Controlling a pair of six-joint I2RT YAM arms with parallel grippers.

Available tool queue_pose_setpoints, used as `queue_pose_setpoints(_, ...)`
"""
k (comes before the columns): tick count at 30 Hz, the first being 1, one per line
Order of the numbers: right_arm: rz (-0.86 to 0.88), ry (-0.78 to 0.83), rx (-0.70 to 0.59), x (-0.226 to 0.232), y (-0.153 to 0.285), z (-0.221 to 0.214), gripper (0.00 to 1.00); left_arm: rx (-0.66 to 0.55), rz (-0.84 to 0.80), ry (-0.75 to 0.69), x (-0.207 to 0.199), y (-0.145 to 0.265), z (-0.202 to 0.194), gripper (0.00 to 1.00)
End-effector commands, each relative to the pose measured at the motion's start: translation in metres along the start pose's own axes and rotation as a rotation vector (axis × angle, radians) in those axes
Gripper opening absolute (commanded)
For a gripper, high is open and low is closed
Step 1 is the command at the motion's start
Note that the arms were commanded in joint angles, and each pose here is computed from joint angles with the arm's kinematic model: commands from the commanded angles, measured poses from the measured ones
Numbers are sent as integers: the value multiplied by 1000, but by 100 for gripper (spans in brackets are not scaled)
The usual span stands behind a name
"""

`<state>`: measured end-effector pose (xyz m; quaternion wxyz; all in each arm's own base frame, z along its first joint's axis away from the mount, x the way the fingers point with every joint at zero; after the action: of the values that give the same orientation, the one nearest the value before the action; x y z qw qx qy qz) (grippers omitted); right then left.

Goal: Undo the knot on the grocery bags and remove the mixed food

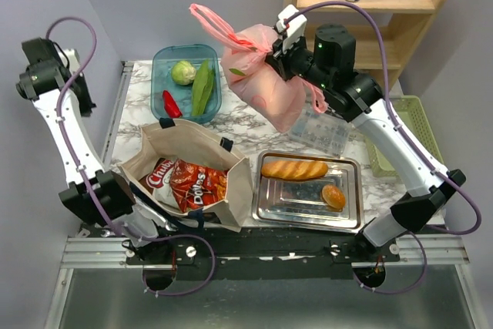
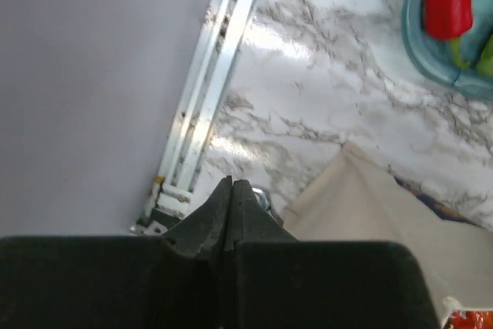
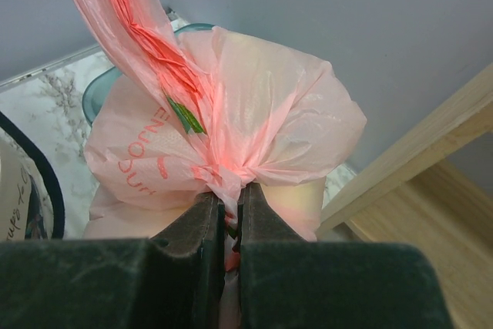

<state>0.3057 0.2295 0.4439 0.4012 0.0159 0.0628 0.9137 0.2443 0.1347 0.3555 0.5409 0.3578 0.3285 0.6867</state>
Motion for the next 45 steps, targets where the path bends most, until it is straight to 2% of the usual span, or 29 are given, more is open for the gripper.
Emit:
queue_pose_setpoints(1, -28, 13, -75, -6, 19, 18, 1, -20, 161, -18, 28, 17, 40, 0)
queue_pose_setpoints(4, -40, 16, -63, -9, 20, 15, 1, -55, 204, -48, 40, 19, 66, 0)
queue_pose_setpoints(6, -45, 23, -53, -9, 21, 15, 1, -88, 7, -101, 26, 25, 68, 2)
queue_pose_setpoints(7, -51, 25, -52, -10, 23, 15, 1, -102, -132, -137, 13, 30, 61, 10)
queue_pose_setpoints(9, -65, 27, -50, -11, 25, 14, 1, -136, -336, -193, -9, 38, 37, 44)
queue_pose_setpoints(10, -68, 29, -45, -11, 26, 13, 1, -178, -384, -215, -17, 41, 27, 62)
queue_pose_setpoints(12, -70, 28, -39, -12, 28, 11, 1, -257, -475, -279, -34, 54, 1, 90)
queue_pose_setpoints(13, -70, 28, -34, -12, 28, 10, 1, -283, -522, -307, -42, 62, -11, 98)
queue_pose_setpoints(16, -71, 25, -26, -12, 30, 6, 1, -286, -624, -341, -58, 76, -36, 98)
queue_pose_setpoints(22, -58, 21, -16, -10, 31, 1, 1, -177, -578, -360, -67, 56, -79, 98)
queue_pose_setpoints(24, -53, 23, -14, -10, 32, 0, 1, -153, -521, -387, -72, 46, -88, 98)
queue_pose_setpoints(30, -49, 25, -23, -9, 36, 2, 1, -62, -179, -433, -74, 12, -94, 99)
queue_pose_setpoints(32, -46, 25, -20, -9, 37, 0, 1, -36, -135, -417, -72, 5, -91, 96)
queue_pose_setpoints(34, -45, 27, -19, -9, 38, -2, 1, -12, -116, -406, -70, -1, -87, 85)
queue_pose_setpoints(35, -46, 29, -18, -9, 38, -3, 1, -5, -107, -397, -69, -3, -85, 74)
queue_pose_setpoints(36, -45, 33, -18, -9, 39, -3, 1, -1, -104, -394, -69, -5, -83, 56)
queue_pose_setpoints(38, -47, 38, -19, -9, 40, -3, 1, -23, -92, -391, -66, -2, -75, 7)
queue_pose_setpoints(39, -49, 41, -19, -9, 41, -3, 1, -40, -92, -380, -63, 3, -70, 0)
queue_pose_setpoints(45, -50, 45, -12, -9, 48, -9, 1, -170, -77, -322, -22, 59, -9, 0)
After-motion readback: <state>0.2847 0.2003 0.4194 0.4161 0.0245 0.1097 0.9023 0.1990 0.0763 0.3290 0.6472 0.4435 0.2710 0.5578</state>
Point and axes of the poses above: each gripper's point midway between its finger pads, its own y axis back along the fingers, its own x axis along the line the jaws close on, z = x × y, the point moved 10 cm from there along y, back along the fingers, and after that the axes turned 13 degrees about -y, right-handed, at the moved point
